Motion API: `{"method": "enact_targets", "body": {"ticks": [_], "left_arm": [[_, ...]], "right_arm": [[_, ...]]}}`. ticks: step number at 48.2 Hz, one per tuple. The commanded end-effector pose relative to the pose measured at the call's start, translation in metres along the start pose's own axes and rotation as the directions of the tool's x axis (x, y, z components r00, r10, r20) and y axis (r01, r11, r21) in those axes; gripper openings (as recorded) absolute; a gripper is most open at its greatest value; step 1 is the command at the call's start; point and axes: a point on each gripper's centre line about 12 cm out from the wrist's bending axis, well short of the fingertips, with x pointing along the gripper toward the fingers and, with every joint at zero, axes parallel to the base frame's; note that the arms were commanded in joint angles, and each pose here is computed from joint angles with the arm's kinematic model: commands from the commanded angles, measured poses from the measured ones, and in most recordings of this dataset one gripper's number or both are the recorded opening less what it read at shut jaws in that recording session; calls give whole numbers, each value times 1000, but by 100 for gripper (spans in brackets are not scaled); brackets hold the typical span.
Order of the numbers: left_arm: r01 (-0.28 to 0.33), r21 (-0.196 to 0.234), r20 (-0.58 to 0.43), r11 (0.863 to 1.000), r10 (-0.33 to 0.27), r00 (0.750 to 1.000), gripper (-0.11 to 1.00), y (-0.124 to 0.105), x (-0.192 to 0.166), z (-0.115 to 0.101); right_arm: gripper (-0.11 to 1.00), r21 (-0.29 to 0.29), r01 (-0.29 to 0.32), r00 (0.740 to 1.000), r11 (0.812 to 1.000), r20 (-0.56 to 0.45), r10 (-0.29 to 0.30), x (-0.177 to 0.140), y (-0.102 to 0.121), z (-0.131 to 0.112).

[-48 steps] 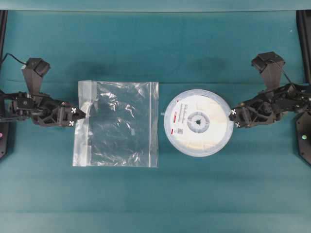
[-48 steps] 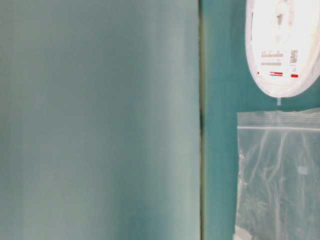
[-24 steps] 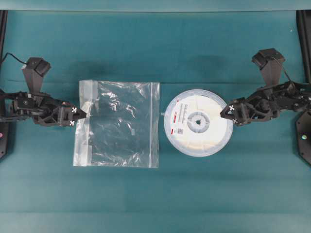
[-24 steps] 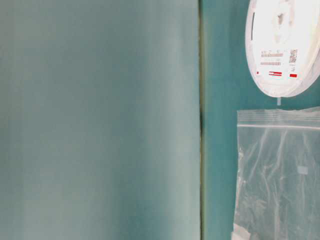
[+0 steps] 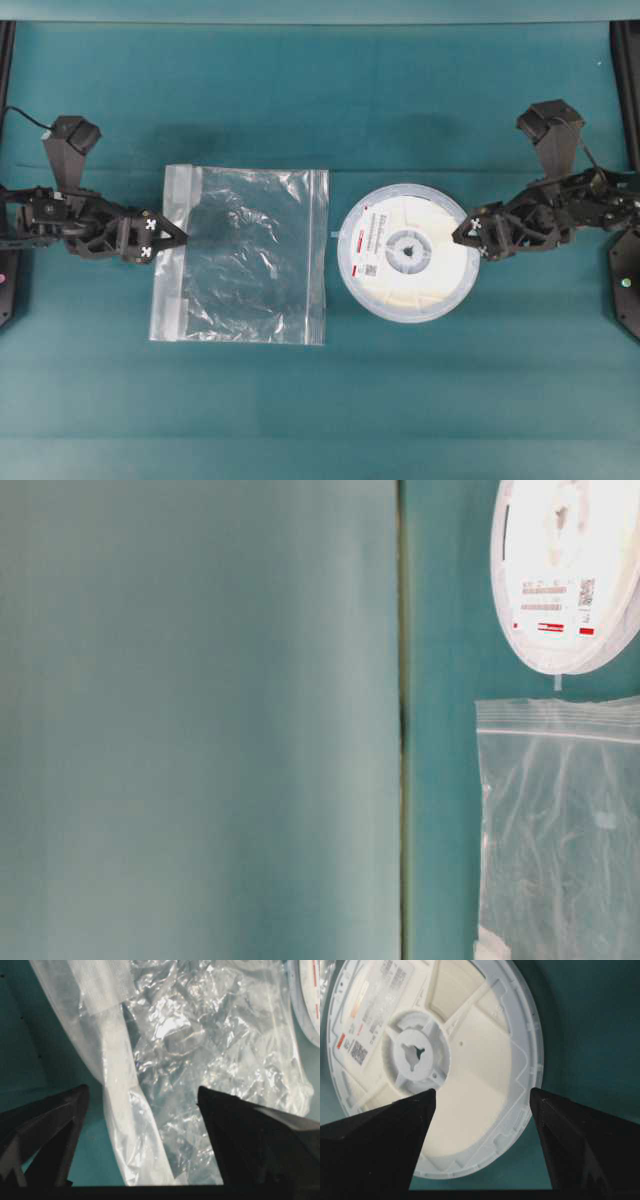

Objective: Take out the reel from the clear zip bag.

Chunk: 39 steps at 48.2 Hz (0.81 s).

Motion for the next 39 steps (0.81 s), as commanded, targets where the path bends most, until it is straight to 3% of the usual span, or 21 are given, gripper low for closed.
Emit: {"method": "enact_targets", "body": {"ticks": [1, 9, 25, 34, 39], "left_arm": [[26, 7, 13, 1000, -26, 1000, 96, -10, -3, 5], [31, 9, 16, 999, -31, 999, 94, -17, -15, 8], [148, 36, 85, 988, -150, 985, 94, -44, -63, 24], [206, 55, 121, 977, -211, 970, 94, -52, -90, 28], [249, 117, 143, 961, -264, 954, 94, -58, -105, 30]], "right_arm": [[92, -12, -23, 1000, 1000, 11, 23, -2, 7, 2], [92, -20, -31, 999, 999, 12, 31, -3, 10, 3], [92, -127, -124, 989, 984, 70, 134, -22, 35, 14], [92, -212, -192, 968, 958, 117, 220, -42, 52, 22], [92, -287, -226, 953, 931, 135, 273, -53, 63, 23]]}}
